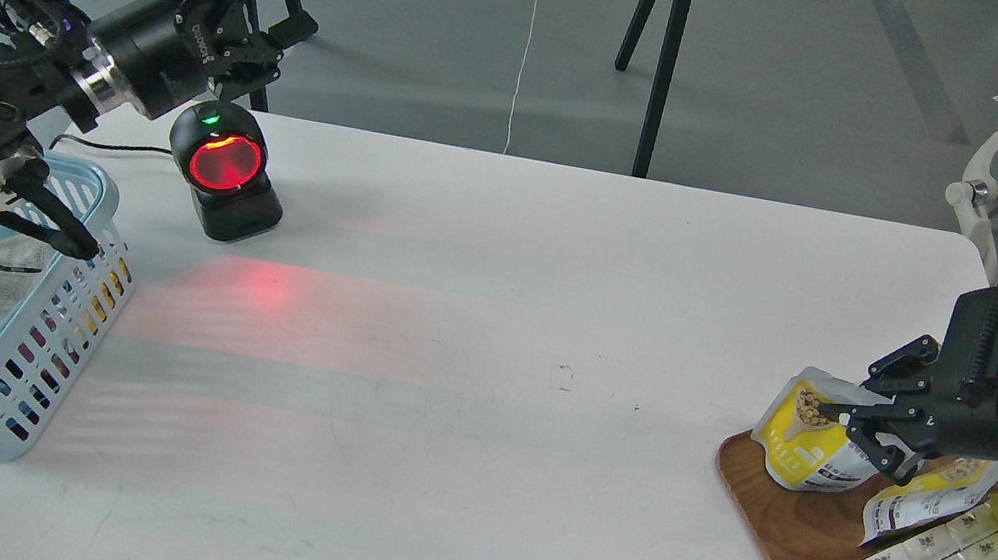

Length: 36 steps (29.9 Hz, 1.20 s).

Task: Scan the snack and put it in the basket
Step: 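Lift the pouch and carry it toward the table center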

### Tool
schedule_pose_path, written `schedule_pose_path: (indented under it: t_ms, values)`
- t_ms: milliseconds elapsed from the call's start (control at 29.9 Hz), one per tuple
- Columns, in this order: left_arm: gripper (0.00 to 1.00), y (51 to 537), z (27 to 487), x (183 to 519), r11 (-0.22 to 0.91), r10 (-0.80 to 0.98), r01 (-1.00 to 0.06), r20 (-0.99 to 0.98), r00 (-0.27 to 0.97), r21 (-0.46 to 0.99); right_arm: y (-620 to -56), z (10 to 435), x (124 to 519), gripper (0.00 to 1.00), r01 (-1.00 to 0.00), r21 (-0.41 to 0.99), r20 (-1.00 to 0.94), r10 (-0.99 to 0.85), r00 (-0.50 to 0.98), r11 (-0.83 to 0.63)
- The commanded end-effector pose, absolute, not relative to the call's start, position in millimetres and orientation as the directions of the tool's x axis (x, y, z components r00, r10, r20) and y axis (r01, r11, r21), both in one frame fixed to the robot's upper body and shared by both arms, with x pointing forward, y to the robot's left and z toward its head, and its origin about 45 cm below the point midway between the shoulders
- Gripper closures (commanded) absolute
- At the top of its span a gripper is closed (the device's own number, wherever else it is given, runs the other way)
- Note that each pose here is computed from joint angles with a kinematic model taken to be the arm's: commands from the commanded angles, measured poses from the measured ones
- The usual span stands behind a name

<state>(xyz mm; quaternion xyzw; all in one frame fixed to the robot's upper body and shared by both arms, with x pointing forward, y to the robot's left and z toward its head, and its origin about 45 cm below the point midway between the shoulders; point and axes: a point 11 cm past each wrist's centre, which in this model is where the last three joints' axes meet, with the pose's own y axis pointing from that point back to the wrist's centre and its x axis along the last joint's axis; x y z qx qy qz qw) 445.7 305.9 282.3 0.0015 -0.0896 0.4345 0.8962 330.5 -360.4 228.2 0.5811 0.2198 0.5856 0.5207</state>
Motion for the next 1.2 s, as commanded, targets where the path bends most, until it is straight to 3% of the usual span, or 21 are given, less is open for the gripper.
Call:
schedule_pose_path:
  t_ms: [0, 601, 935, 1169]
  values:
    - [0.0, 306, 282, 446, 0.623, 0.778, -0.779, 0.162, 0.607, -0.075, -361, 230, 330, 1.0, -0.357, 0.861, 0.455, 0.863, 0.218, -0.363]
    - [0.0, 307, 279, 446, 0.618, 0.782, -0.783, 0.158, 0.603, -0.07, -323, 264, 349, 1.0, -0.404, 0.788, 0.563, 0.81, 0.168, -0.464]
    - [0.0, 302, 278, 446, 0.623, 0.779, -0.779, 0.15, 0.609, -0.072, -252, 299, 373, 1.0, -0.38, 0.732, 0.63, 0.774, 0.063, -0.565]
    - [0.0, 293, 273, 449, 0.627, 0.777, -0.776, 0.135, 0.615, -0.075, -178, 304, 371, 1.0, -0.272, 0.736, 0.639, 0.769, -0.025, -0.621]
